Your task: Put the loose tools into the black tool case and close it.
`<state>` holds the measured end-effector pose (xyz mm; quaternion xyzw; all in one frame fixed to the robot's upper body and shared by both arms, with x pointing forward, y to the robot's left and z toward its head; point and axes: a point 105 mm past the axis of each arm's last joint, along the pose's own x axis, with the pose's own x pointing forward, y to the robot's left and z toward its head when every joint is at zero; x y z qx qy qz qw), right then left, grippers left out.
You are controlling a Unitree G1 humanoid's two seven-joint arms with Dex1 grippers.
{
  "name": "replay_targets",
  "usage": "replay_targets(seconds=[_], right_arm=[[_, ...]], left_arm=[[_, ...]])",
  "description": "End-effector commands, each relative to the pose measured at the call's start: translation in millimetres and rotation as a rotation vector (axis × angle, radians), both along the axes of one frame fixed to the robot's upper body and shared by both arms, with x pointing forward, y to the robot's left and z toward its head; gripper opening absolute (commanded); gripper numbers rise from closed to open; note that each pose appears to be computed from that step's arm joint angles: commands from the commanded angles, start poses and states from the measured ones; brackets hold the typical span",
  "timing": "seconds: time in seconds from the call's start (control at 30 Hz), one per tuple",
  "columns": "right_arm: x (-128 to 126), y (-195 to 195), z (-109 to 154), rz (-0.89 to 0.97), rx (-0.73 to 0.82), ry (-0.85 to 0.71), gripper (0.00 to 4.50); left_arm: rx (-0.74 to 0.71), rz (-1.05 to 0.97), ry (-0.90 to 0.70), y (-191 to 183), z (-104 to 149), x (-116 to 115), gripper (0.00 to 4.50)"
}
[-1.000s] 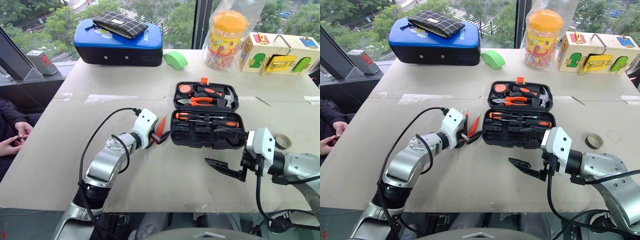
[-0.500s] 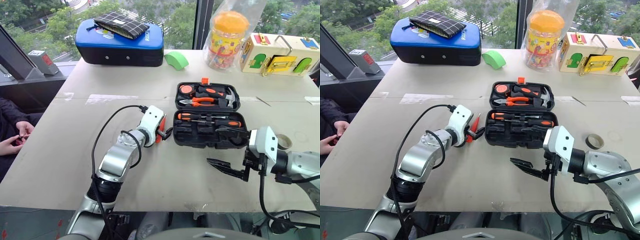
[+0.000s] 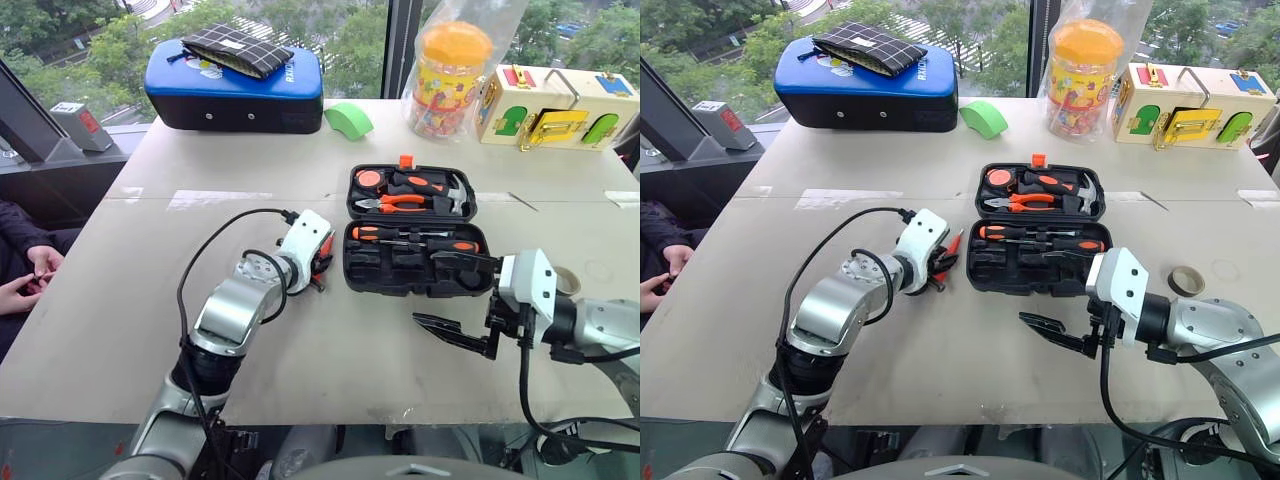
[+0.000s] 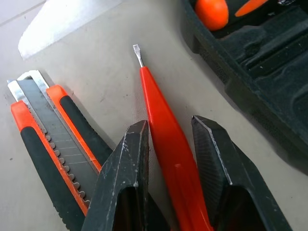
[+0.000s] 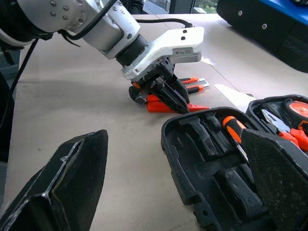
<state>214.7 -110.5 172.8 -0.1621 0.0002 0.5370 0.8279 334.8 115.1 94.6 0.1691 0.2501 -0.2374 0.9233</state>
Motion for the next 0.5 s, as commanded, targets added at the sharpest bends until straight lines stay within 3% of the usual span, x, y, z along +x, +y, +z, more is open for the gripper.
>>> replay_targets(seconds=[0.03,0.07,0.2,0.4,0.5], right_arm=[[-4.2,5.3,9.2,0.029,0.002,-0.051,4.5],[-4.7,5.0,9.1,0.034,0.002,-0.05,4.5],[-5.8,3.2,9.4,0.051,-0.006,-0.05,4.5],[-4.0,4.8,13.2,0.064,-0.007,-0.047,4.5],[-2.4,2.6,15.7,0.059,0.0,-0.042,4.5]], left_arm=[[-0.011,0.058,0.045,6.1,-2.7,-1.8,1.4],[-0.019,0.07,0.054,6.4,-3.6,-2.2,1.4],[-0.042,0.091,0.074,6.7,-8.3,-5.9,0.11],[-0.062,0.053,-0.065,14.3,13.5,-4.3,0.04],[-0.176,0.032,-0.151,17.0,37.2,-3.7,0.04]])
